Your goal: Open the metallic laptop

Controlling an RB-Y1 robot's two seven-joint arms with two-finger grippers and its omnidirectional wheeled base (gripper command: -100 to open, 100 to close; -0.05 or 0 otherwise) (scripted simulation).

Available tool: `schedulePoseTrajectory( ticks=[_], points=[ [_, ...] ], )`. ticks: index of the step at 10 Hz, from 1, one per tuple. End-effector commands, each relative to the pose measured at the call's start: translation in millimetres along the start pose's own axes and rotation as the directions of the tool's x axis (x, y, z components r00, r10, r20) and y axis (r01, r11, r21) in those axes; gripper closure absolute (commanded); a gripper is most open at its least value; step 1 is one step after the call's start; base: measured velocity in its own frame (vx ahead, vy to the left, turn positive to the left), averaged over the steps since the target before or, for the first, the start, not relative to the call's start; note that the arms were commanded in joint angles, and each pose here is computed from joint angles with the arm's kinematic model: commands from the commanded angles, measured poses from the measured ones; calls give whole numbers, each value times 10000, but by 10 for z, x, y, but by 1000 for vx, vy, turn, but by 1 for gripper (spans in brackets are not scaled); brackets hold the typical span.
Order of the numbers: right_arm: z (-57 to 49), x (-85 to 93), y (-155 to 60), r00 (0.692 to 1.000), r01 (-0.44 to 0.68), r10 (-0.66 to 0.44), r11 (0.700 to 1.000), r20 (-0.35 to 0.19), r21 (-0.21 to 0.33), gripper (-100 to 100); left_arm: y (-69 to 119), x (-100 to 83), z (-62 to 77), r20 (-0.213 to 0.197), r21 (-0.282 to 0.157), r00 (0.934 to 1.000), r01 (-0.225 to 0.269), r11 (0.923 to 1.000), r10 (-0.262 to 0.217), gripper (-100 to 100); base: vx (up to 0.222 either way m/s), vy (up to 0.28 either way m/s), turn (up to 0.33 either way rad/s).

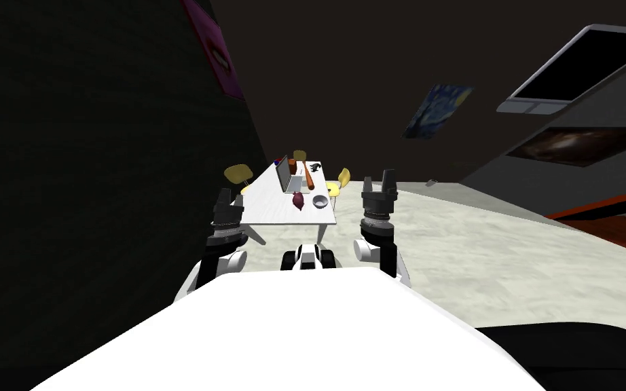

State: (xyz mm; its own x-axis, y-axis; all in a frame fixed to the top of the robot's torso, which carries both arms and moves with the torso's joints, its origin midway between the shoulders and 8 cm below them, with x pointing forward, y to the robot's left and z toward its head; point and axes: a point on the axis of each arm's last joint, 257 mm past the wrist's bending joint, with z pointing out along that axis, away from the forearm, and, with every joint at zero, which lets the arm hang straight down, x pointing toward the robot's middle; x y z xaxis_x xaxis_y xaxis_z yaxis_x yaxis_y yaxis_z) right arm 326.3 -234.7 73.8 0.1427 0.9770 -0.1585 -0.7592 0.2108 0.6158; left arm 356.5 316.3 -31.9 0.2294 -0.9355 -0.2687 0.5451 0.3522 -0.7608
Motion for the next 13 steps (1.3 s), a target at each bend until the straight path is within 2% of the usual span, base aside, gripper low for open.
schedulePoseTrajectory(
  ticks=[1,2,3,5,7,8,10,11,13],
  points=[
    [0,0,0,10000,0,0,10000,0,0,0,343,-128,-71,-452,-784,9962,-776,9939,742,-100,-19,-17,-314],
    [0,0,0,10000,0,0,10000,0,0,0,343,-128,-71,-452,-784,9962,-776,9939,742,-100,-15,-9,-93],
    [0,0,0,10000,1,-1,10000,0,1,0,488,-186,-100,-618,-1088,9927,-1100,9880,1037,-100,-16,-14,-206],
    [0,0,0,10000,0,0,10000,0,0,0,751,-336,-150,-934,-1635,9821,-1773,9705,1636,-100,-20,-18,-320],
    [0,0,0,10000,0,0,10000,0,0,0,1062,-539,-237,-1247,-2303,9670,-2461,9415,2223,-100,-20,-24,-345],
    [0,0,0,10000,0,0,10000,0,0,0,1157,-646,-249,-1382,-2506,9580,-2793,9269,2513,-100,-24,-28,-306],
    [0,0,0,10000,0,0,10000,0,1,0,1412,-903,-321,-1649,-3089,9378,-3431,8871,3054,-100,-19,-29,-351],
    [0,0,0,10000,1,-1,10000,0,1,0,1448,-913,-346,-1658,-3173,9379,-3434,8840,3048,-100,-12,-15,-61],
    [0,0,0,10000,2,-2,10000,0,2,0,1675,-1204,-417,-1886,-3739,9161,-4001,8367,3538,-100,-10,-18,-234]
  ],
)
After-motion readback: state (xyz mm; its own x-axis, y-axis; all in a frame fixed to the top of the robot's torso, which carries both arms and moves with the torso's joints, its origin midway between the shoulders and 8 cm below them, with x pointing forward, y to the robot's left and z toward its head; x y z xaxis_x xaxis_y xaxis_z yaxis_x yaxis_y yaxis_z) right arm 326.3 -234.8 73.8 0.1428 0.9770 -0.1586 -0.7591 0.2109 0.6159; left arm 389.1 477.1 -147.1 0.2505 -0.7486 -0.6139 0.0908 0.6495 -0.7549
